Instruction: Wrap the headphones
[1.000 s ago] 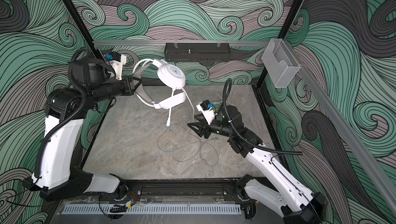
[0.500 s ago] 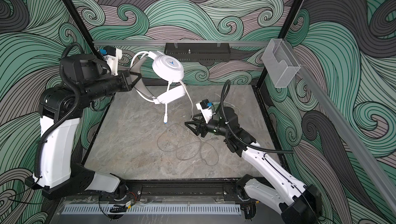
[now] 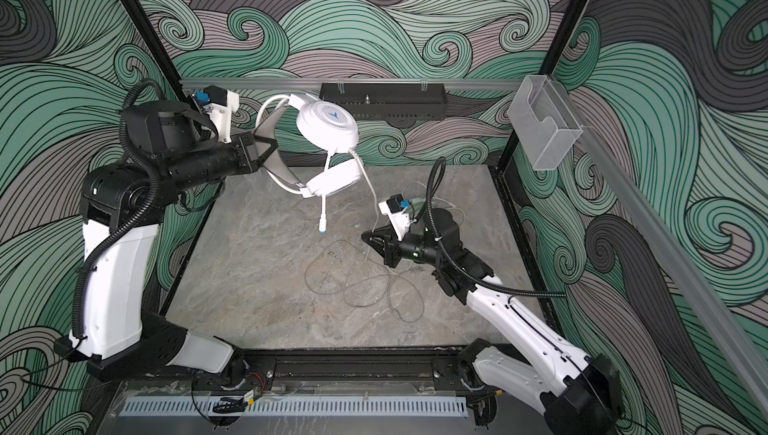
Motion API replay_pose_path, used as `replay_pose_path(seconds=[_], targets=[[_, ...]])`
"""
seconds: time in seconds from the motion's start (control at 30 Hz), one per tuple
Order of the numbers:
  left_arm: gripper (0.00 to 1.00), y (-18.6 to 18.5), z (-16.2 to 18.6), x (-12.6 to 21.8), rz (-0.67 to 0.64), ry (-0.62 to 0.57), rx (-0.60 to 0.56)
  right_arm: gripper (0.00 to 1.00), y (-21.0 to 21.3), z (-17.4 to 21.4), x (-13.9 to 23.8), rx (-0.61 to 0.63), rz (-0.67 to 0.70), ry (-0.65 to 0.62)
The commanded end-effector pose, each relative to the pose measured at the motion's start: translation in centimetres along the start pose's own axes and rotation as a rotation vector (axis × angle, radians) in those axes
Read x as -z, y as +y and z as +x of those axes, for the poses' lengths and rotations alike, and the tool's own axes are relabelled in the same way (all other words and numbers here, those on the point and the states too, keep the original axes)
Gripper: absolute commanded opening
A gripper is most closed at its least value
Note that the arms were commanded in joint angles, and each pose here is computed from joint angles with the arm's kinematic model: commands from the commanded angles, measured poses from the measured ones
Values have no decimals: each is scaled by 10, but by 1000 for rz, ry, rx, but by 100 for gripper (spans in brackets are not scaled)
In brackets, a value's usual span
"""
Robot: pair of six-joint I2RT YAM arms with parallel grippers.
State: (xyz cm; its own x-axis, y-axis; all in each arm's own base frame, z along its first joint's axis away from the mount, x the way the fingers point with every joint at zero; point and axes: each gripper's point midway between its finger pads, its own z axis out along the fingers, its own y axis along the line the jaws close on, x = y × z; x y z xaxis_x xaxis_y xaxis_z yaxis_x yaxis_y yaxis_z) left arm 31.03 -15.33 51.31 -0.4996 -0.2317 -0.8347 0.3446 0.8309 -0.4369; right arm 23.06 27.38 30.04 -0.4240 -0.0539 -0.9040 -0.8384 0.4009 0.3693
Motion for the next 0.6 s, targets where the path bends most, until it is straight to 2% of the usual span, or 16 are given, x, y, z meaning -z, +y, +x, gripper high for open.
replay_pose_path(seconds=[0.0, 0.1, 0.27, 0.4, 0.57], targets=[[0, 2, -8, 9, 5, -41, 46, 0, 9, -9, 10, 55, 12, 4], [0, 21, -3, 1, -47, -26, 61, 0, 1, -4, 25, 104, 107, 43], [0, 77, 17, 8, -273, -19, 18, 0, -38, 5, 74, 252, 463, 231], [0, 118, 40, 6, -445, 7, -37, 0, -50, -13, 118, 424, 668, 332], [0, 140, 68, -9, -507, 76, -91, 0, -49, -49, 146, 634, 816, 379]])
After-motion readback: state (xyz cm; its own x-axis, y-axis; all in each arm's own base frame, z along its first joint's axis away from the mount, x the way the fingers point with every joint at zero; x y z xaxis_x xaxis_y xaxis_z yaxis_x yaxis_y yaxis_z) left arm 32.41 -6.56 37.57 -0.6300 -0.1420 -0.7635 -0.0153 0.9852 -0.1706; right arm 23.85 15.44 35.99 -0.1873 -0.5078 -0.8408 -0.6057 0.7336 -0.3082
